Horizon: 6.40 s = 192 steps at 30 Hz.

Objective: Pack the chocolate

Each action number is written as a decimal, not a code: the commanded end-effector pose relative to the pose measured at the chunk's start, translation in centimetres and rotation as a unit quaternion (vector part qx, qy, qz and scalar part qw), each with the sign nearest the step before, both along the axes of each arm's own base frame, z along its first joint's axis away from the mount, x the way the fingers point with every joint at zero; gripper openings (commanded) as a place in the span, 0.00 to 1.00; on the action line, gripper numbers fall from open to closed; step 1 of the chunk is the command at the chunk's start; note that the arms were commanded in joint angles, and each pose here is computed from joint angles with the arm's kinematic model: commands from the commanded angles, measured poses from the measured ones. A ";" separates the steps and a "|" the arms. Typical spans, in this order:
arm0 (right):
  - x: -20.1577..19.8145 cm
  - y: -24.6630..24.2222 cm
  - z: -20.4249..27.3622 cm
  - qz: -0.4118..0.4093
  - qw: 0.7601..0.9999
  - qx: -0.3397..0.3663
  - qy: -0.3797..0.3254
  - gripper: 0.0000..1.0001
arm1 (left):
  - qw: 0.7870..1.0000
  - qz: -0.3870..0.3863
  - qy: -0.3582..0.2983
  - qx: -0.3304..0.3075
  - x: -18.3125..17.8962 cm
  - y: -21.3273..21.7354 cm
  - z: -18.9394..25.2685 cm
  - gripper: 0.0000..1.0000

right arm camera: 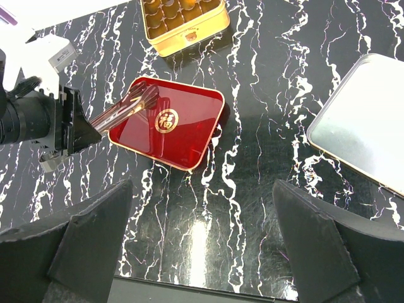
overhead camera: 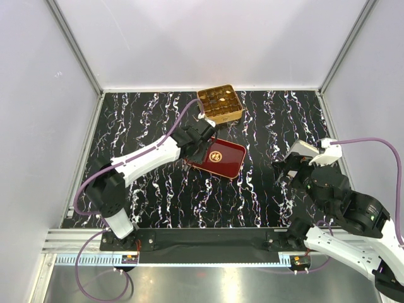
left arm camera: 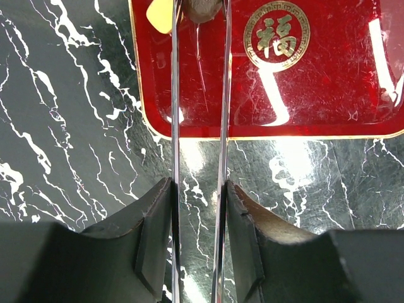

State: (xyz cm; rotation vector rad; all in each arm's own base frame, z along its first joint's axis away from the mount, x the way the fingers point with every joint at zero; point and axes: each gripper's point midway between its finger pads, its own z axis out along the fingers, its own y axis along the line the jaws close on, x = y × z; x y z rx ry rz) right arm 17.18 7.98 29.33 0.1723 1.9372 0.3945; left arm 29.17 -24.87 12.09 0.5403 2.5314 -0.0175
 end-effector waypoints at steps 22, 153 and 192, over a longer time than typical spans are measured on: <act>0.1 0.1 2.1 -0.001 0.999 0.028 -0.025 1.00 | 0.996 -0.025 -0.058 -0.067 3.0 -4.5 9.0 0.30; 0.9 0.4 1.7 -0.006 1.000 0.004 -0.029 1.00 | 0.999 0.018 -0.033 0.016 0.7 2.1 1.3 0.40; 0.6 0.0 1.8 -0.008 0.999 0.014 -0.032 1.00 | 0.999 0.003 -0.030 0.011 0.0 0.9 2.5 0.44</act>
